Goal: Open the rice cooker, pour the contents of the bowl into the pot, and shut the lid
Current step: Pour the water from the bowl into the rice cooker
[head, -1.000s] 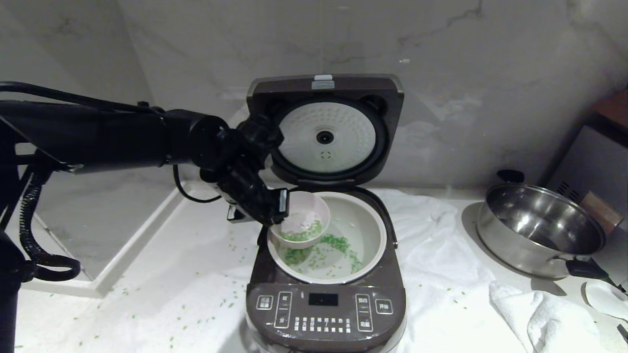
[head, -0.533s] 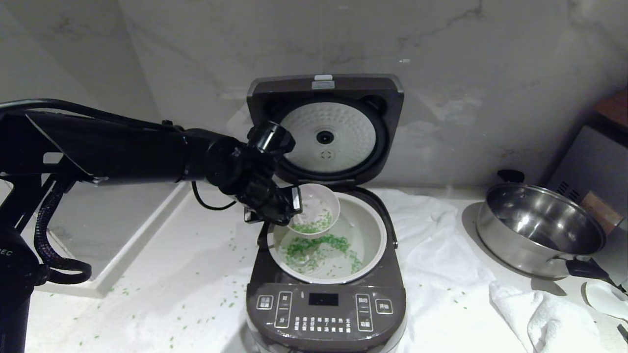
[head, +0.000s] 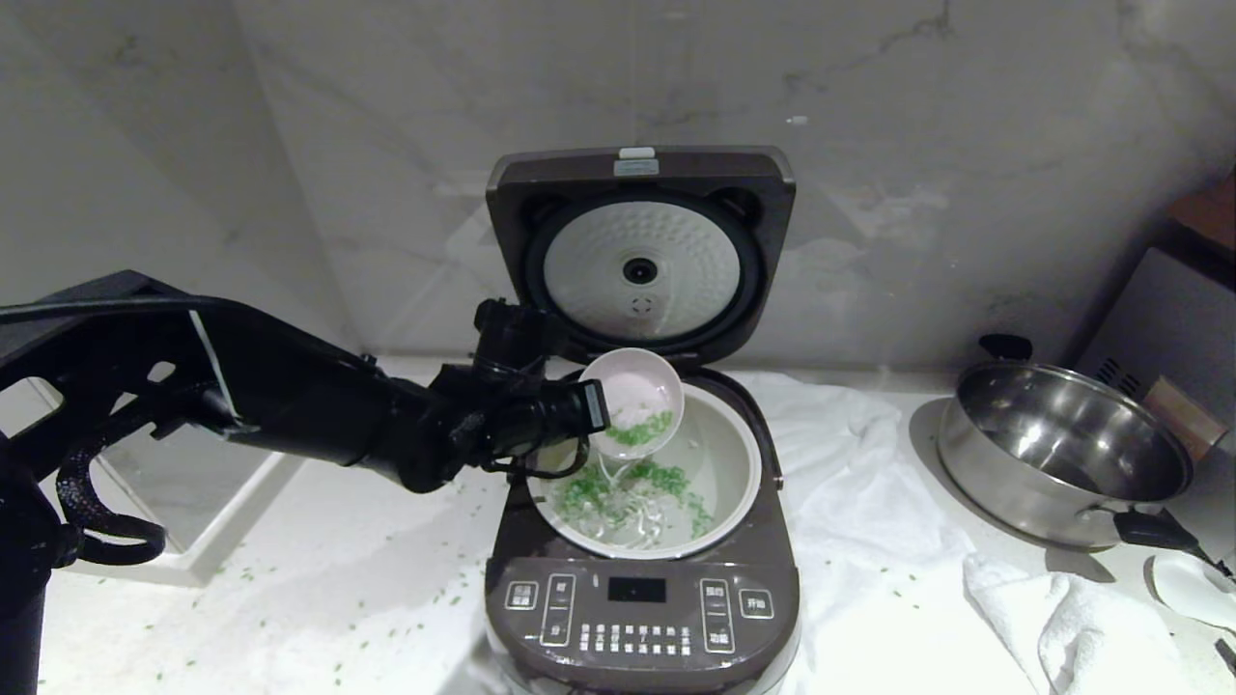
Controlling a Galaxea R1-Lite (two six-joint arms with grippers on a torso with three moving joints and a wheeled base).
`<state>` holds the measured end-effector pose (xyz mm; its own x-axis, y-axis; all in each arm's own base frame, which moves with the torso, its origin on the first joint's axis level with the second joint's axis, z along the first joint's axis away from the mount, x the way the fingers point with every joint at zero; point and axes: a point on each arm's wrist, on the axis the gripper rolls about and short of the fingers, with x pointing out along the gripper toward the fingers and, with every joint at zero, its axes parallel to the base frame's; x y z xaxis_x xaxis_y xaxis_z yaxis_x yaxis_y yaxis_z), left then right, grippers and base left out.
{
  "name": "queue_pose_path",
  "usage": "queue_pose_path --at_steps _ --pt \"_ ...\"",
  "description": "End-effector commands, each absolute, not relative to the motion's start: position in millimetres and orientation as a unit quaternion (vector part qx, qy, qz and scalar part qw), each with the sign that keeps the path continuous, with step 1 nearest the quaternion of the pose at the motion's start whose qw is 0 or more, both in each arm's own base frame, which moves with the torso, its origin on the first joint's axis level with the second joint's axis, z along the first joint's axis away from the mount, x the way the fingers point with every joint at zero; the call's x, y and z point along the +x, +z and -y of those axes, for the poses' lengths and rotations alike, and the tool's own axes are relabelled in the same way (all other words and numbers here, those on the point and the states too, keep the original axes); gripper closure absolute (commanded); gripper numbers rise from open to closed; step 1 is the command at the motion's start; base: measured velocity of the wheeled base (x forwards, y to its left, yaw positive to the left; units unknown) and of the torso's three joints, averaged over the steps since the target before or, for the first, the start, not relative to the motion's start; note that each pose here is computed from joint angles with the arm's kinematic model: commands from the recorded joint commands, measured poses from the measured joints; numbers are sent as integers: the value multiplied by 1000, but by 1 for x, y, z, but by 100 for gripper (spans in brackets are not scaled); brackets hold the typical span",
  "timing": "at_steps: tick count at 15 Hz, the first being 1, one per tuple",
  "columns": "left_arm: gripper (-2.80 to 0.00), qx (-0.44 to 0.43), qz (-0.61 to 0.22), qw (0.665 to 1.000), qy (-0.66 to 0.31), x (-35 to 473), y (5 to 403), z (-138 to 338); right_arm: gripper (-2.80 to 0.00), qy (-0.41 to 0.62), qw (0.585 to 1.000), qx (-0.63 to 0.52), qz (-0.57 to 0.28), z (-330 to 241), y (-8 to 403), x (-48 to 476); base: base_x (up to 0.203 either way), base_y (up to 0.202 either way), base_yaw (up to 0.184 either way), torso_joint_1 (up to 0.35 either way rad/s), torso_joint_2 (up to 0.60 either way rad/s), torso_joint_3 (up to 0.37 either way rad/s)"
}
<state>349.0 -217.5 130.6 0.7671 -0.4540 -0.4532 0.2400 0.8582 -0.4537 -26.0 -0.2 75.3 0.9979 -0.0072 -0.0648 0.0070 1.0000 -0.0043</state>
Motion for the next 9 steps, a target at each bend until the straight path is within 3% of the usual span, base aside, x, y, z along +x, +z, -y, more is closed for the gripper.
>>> queue_pose_path --at_steps 1,4,6,9 --pt "0 -244 -126 930 -243 354 127 223 0 -4 999 -2 -33 0 75 -26 0 0 0 0 0 0" --pt "0 -279 15 918 -283 355 103 226 0 -4 999 -2 -33 0 75 -26 0 0 0 0 0 0" --pt "0 -221 4 936 -274 353 65 227 0 -4 999 -2 -33 0 75 -26 0 0 0 0 0 0" --pt "0 -193 -5 947 -257 346 53 233 0 -4 999 -2 -33 0 75 -26 0 0 0 0 0 0"
